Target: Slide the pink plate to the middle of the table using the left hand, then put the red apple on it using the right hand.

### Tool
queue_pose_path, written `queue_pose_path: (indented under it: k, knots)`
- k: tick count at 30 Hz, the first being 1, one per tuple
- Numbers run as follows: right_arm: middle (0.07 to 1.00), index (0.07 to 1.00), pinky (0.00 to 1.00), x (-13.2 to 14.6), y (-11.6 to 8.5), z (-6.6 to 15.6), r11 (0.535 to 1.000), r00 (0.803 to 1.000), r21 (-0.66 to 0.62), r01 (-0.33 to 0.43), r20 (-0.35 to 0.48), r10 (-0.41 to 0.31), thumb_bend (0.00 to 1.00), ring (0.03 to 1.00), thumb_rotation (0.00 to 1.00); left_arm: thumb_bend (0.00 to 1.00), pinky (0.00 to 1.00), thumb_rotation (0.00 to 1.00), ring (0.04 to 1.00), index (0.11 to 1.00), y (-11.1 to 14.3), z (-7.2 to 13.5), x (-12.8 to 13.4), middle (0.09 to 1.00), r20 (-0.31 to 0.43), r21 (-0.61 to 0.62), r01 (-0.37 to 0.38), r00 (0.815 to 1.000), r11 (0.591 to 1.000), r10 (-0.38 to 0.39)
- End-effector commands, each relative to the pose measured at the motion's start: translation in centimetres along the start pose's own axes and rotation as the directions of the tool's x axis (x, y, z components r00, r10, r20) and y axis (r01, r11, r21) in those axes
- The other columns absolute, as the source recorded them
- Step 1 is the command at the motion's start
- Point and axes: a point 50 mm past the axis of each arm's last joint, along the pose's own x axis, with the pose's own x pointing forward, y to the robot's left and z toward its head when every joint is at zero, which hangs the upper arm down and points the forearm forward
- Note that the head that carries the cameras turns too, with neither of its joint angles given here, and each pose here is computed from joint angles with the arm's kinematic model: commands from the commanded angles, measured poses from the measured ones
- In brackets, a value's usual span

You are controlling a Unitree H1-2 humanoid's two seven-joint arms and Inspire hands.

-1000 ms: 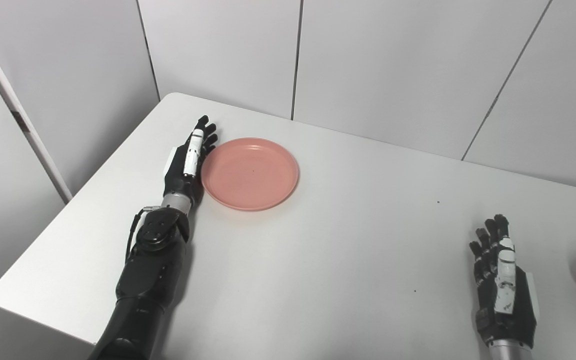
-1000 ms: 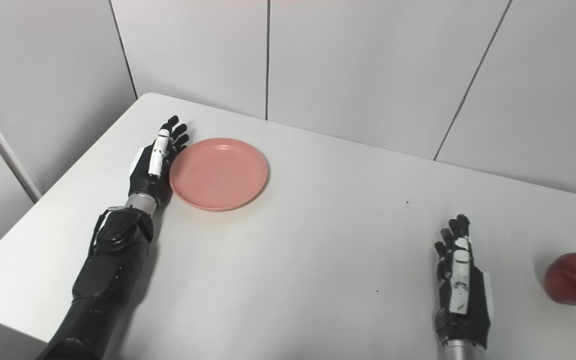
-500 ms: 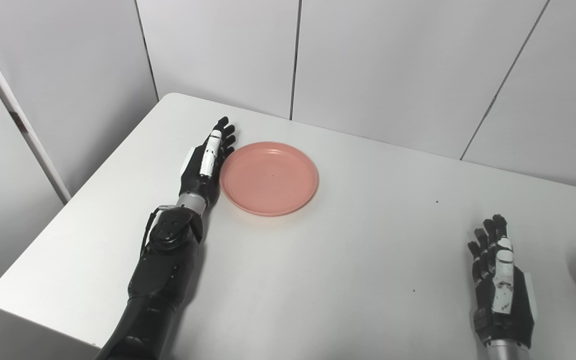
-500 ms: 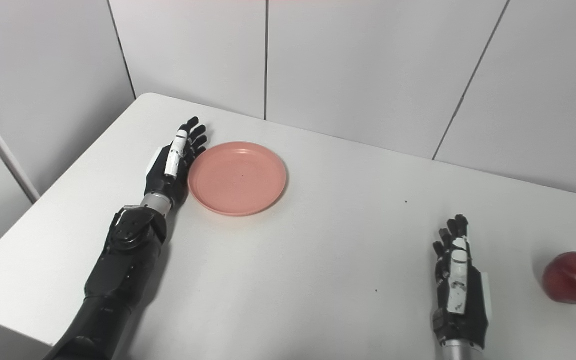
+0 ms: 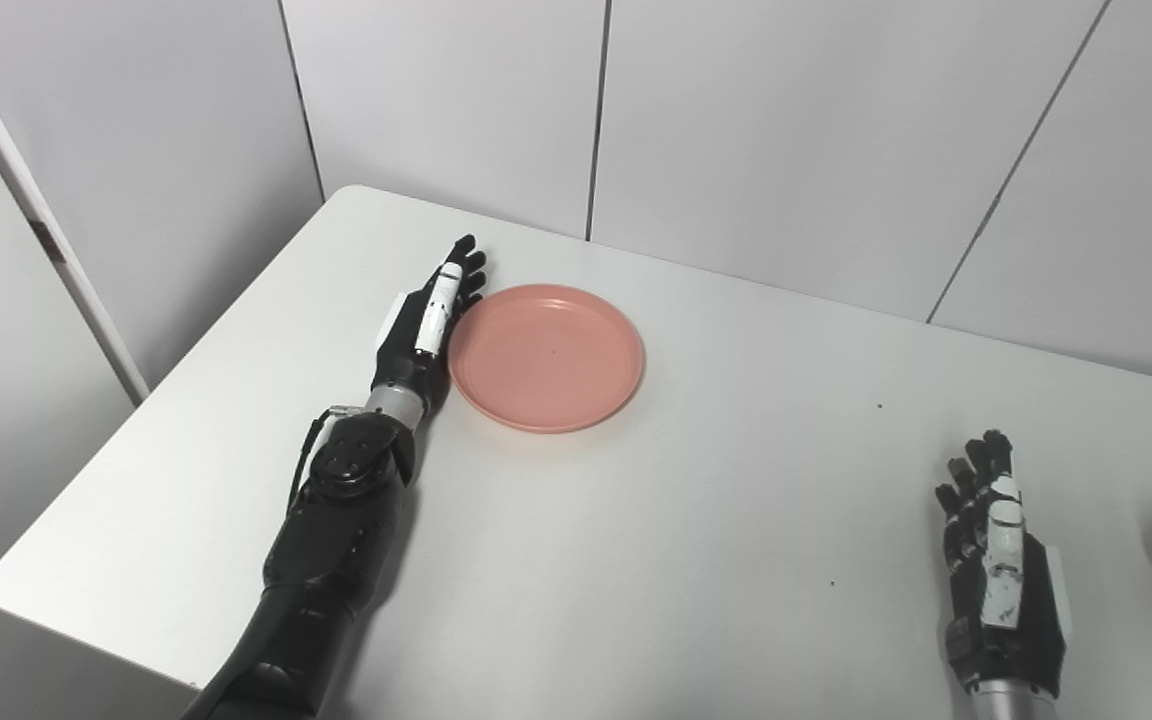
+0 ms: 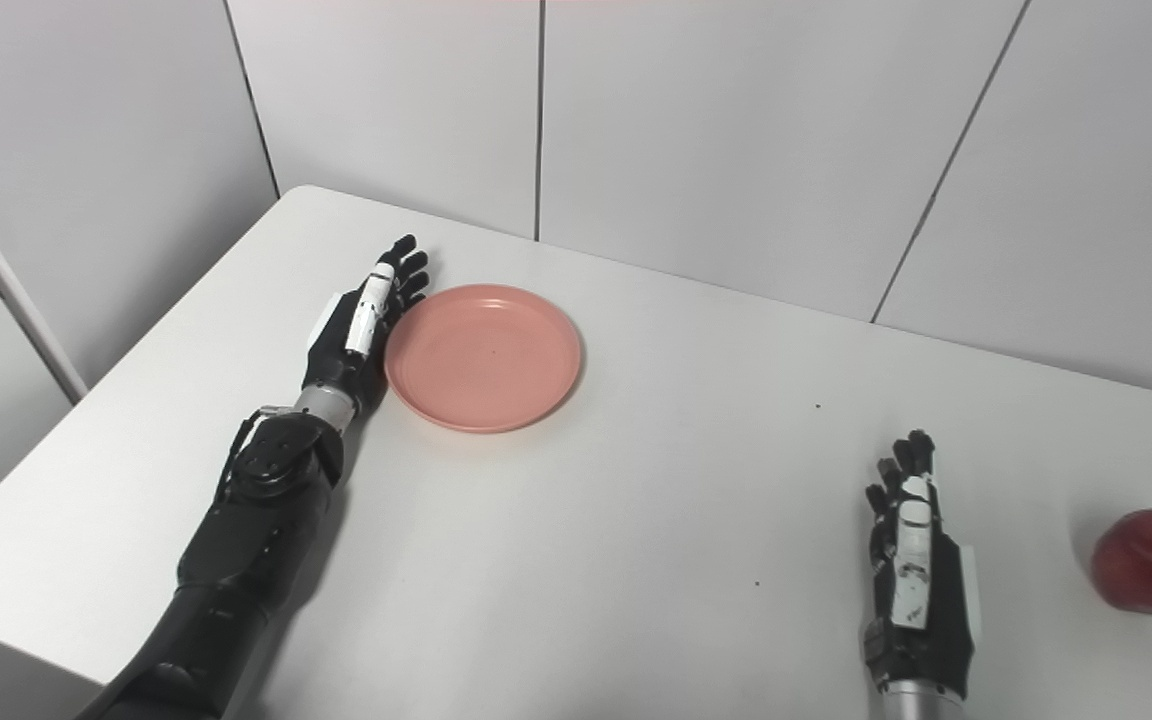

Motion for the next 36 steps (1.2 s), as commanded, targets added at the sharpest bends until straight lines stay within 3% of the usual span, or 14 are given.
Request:
queue_pose_path:
  k: [1,13,36]
  knots:
    - [1.0,1.0,1.0,0.7,0.5,1.5,1.0,0.998,0.006,-0.02,0.052,0.02,0.25,1.0,1.0,0.34,0.94,1.0,0.947,0.933,-3.2,-0.8,0.5,0.946,-0.039,-0.012,0.101,0.994,0.995,-0.102]
    - [1.0,1.0,1.0,0.6,0.7,1.7,1.0,0.998,0.001,-0.017,0.052,0.017,0.27,1.0,1.0,0.38,0.92,1.0,0.931,0.91,-6.2,-1.2,1.0,0.929,-0.037,-0.008,0.167,0.985,0.986,-0.167]
    - [1.0,1.0,1.0,0.8,1.6,1.7,1.0,0.998,-0.01,-0.013,0.059,0.013,0.23,1.0,1.0,0.38,0.99,1.0,0.966,0.949,-10.1,-0.9,0.2,0.96,-0.059,-0.049,0.271,0.96,0.961,-0.273]
